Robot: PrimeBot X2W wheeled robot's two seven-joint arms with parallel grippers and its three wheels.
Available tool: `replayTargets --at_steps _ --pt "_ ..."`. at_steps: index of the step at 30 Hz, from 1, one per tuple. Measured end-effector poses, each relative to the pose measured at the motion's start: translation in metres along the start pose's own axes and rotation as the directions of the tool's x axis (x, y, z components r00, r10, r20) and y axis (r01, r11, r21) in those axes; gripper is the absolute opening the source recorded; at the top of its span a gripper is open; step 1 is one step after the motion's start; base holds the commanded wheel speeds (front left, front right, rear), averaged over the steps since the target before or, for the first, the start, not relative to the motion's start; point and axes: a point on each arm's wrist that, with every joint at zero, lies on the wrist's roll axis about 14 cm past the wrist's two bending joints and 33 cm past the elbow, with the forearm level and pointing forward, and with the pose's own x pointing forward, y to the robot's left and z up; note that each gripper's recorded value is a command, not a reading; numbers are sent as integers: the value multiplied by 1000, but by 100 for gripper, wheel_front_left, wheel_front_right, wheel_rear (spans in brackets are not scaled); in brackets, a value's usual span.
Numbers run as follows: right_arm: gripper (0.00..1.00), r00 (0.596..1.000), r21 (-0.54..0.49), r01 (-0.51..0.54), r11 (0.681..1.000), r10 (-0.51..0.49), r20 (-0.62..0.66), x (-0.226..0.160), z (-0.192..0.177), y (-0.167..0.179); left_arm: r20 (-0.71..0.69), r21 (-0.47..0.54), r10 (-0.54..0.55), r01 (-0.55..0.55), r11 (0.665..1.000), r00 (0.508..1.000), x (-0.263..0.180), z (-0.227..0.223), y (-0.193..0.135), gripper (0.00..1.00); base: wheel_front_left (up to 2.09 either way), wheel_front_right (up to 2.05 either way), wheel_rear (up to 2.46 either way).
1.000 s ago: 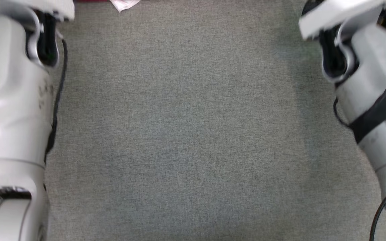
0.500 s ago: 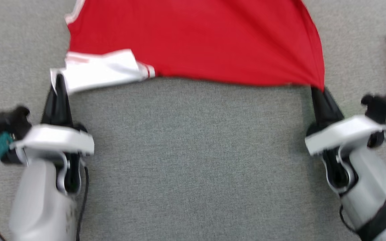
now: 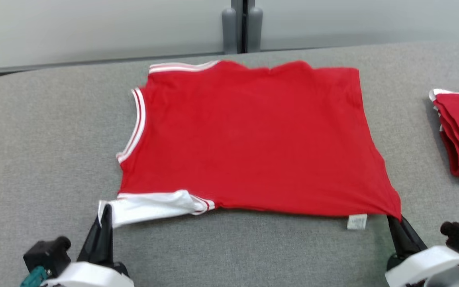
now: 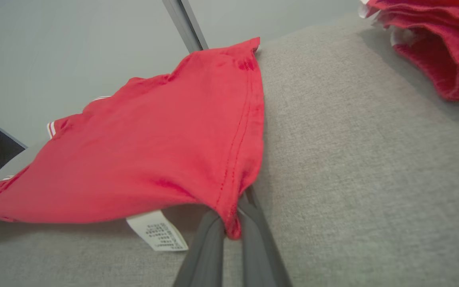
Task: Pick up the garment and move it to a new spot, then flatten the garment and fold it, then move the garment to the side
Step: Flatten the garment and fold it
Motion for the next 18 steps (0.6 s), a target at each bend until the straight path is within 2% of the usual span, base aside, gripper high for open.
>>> replayTargets --at_steps 9,18 --pt "0 996 -21 34 999 -35 -82 -45 -10 -1 -80 -23 29 -31 999 996 -61 4 -4 0 0 0 0" --pt "0 988 -18 67 998 -69 -139 -62 -11 3 -127 -18 21 -24 1000 992 -73 6 -6 0 0 0 0"
